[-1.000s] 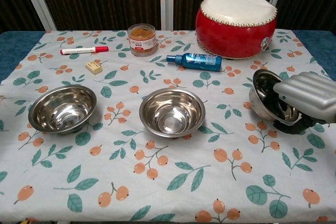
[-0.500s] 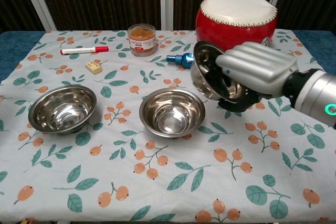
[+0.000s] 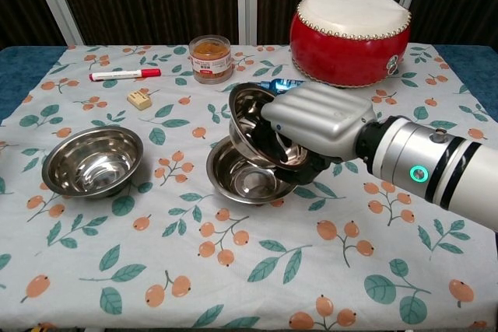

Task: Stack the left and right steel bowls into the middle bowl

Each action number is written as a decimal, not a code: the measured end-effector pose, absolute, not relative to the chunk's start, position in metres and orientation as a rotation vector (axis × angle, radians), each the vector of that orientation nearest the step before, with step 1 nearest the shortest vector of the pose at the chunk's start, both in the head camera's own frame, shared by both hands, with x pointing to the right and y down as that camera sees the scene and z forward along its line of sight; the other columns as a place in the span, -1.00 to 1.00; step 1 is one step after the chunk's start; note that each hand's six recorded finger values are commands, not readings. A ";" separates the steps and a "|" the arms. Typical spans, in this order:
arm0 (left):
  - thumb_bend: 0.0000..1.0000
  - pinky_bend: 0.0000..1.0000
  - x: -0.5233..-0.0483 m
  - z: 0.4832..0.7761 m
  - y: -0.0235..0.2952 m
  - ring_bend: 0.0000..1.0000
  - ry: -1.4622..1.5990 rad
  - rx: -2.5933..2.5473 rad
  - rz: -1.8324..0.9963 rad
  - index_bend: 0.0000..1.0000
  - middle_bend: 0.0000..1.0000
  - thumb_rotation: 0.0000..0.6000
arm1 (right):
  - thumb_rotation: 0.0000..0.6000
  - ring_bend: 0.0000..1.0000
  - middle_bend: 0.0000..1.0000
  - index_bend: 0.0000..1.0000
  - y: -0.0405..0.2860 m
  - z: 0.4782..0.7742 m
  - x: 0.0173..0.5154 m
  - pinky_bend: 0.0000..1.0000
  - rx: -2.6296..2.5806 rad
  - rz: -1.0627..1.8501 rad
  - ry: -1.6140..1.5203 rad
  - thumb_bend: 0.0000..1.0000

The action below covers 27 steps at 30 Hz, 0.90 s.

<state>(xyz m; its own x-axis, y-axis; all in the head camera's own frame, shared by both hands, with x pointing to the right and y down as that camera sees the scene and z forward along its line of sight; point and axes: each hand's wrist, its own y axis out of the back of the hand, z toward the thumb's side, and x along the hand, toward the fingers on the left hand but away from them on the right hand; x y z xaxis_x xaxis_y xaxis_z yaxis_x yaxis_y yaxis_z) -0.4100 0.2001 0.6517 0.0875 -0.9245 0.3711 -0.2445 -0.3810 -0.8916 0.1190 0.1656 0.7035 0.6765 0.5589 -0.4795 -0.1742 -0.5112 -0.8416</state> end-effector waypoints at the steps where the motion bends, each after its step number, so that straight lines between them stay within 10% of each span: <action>1: -0.66 -0.44 -0.410 0.652 0.200 -0.66 1.161 -1.716 -1.327 -0.50 -0.47 1.00 | 1.00 -0.40 -0.12 -0.13 0.166 0.703 0.119 -0.38 -1.911 0.933 -0.295 -0.97; 16: -0.66 -0.44 -0.406 0.652 0.201 -0.66 1.141 -1.728 -1.321 -0.50 -0.47 1.00 | 1.00 -0.69 -0.37 -0.44 0.145 0.668 0.141 -0.61 -1.860 0.921 -0.361 -1.00; 27: -0.67 -0.36 -0.350 0.667 0.220 -0.63 0.835 -1.862 -1.262 -0.50 -0.46 1.00 | 1.00 -0.67 -0.34 -0.44 0.107 0.577 0.200 -0.61 -1.725 0.923 -0.638 -1.00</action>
